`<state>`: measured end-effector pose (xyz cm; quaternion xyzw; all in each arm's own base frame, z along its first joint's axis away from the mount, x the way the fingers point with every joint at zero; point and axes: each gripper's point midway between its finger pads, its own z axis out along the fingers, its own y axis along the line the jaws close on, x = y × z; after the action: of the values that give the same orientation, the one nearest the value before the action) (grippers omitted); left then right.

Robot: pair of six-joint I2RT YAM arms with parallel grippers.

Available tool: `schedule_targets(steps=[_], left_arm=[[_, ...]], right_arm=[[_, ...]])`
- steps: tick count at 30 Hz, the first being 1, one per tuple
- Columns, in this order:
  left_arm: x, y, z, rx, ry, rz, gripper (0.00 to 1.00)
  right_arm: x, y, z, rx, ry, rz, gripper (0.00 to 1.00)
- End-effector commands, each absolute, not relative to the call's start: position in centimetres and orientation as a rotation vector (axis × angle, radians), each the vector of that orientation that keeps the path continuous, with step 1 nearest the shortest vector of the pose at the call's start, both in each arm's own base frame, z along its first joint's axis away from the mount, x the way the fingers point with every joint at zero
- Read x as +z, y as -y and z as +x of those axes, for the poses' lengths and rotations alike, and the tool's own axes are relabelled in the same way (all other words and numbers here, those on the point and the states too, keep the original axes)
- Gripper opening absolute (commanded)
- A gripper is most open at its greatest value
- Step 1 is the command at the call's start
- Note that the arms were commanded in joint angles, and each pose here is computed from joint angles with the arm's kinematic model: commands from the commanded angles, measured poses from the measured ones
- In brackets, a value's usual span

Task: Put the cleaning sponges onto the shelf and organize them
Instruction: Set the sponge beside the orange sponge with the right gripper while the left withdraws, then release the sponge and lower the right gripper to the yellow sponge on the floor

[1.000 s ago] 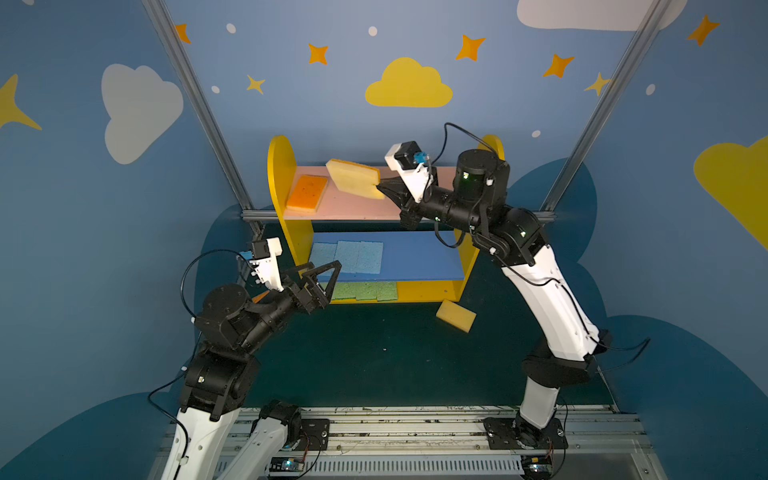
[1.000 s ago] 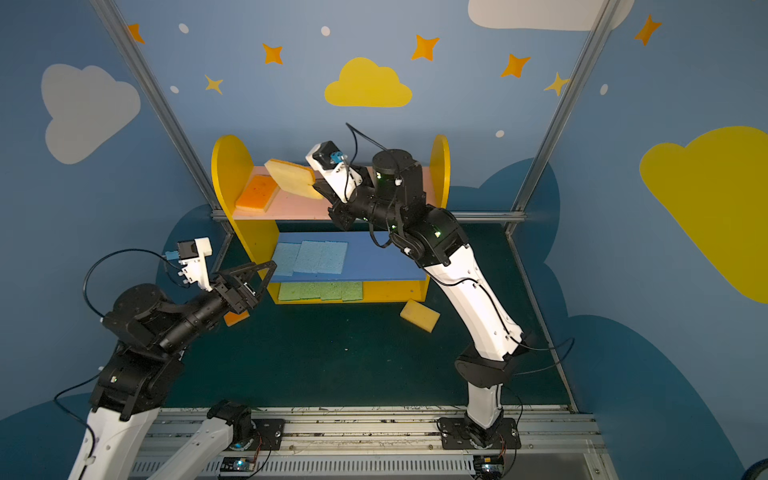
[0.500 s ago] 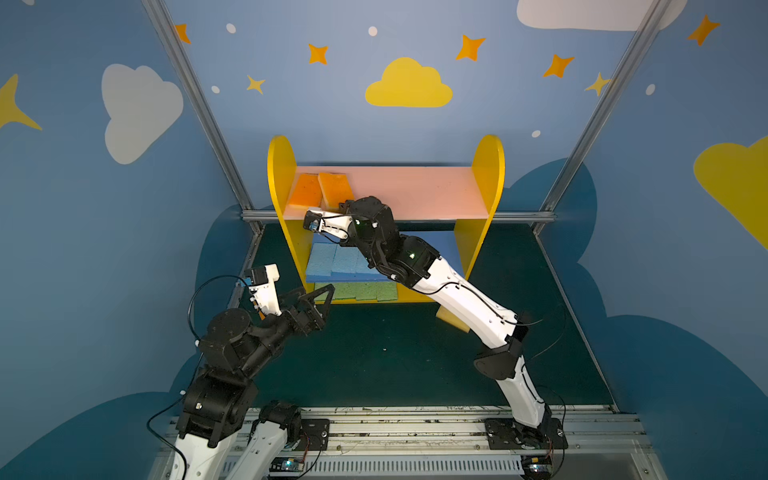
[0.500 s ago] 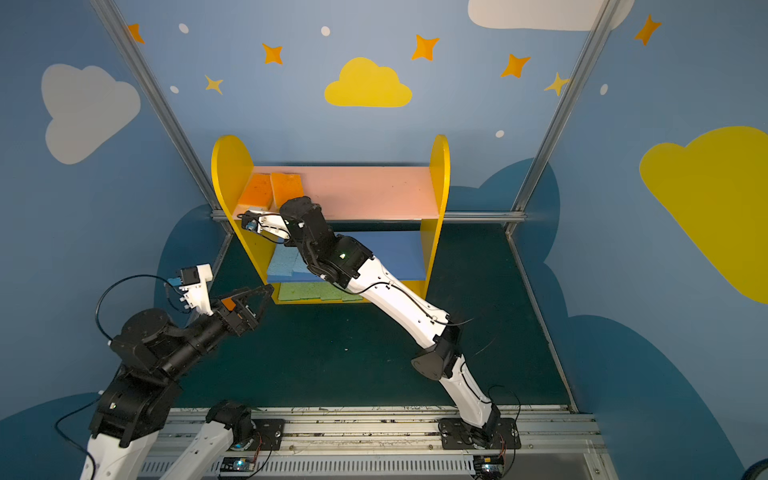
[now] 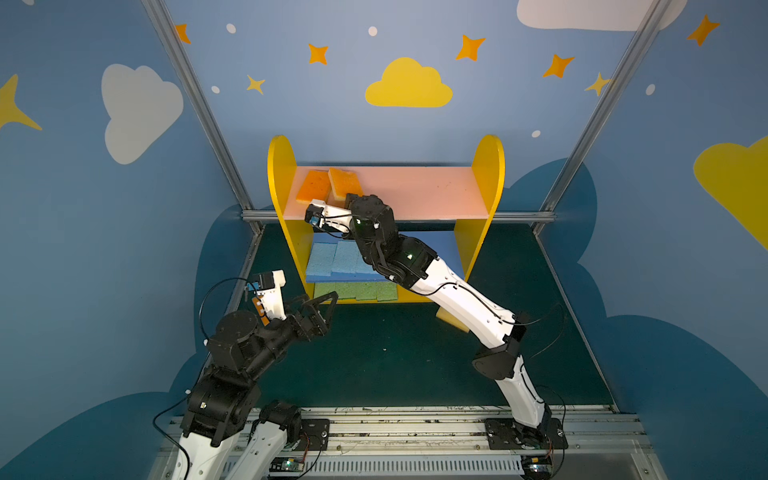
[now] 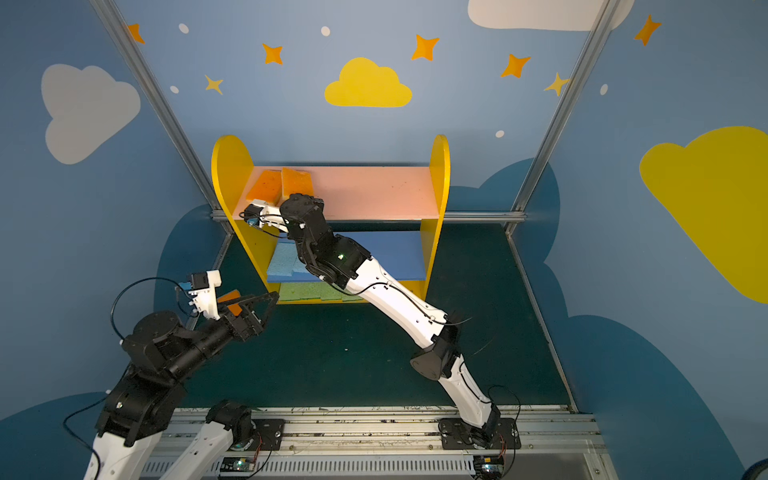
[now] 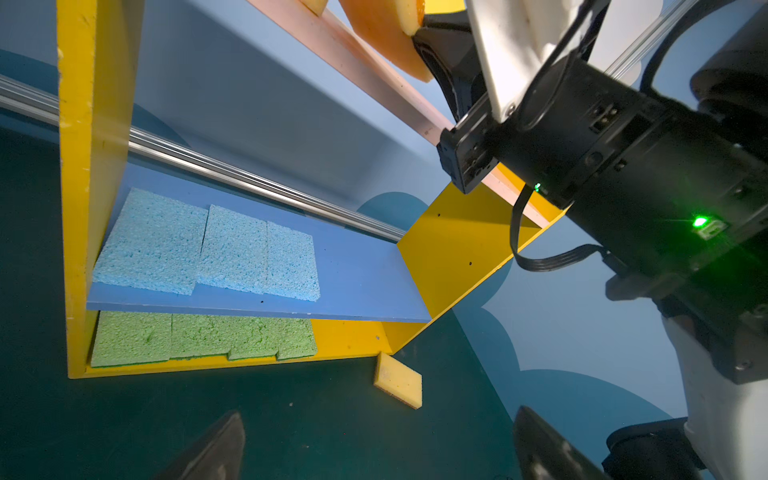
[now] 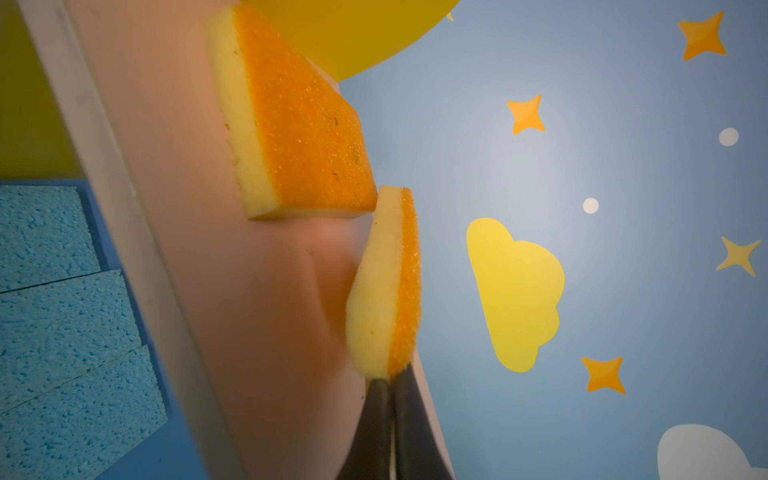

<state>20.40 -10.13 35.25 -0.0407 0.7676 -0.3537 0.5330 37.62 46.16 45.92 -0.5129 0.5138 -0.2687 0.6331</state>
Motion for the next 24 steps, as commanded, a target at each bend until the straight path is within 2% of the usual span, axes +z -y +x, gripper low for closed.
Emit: schedule_targets(steps=[1, 8, 12, 24], left_arm=[[35.4, 10.2, 20.3, -0.843, -1.817, -0.083, 0.99], [35.4, 10.3, 20.5, -0.845, -1.817, -0.082, 0.99], [35.5, 10.4, 20.4, -0.849, -1.815, -0.077, 0.99], [36.9, 10.7, 19.7, -0.860, -1.807, -0.039, 0.99]], right_arm=[[48.8, -43.8, 38.0, -0.615, -1.209, -1.052, 0.00], [49.8, -42.5, 38.1, -0.620, -1.231, -1.008, 0.00], [48.1, -43.2, 38.6, -0.672, -1.217, -1.076, 0.00], [43.2, -48.1, 36.9, -0.617, -1.135, -1.318, 0.00]])
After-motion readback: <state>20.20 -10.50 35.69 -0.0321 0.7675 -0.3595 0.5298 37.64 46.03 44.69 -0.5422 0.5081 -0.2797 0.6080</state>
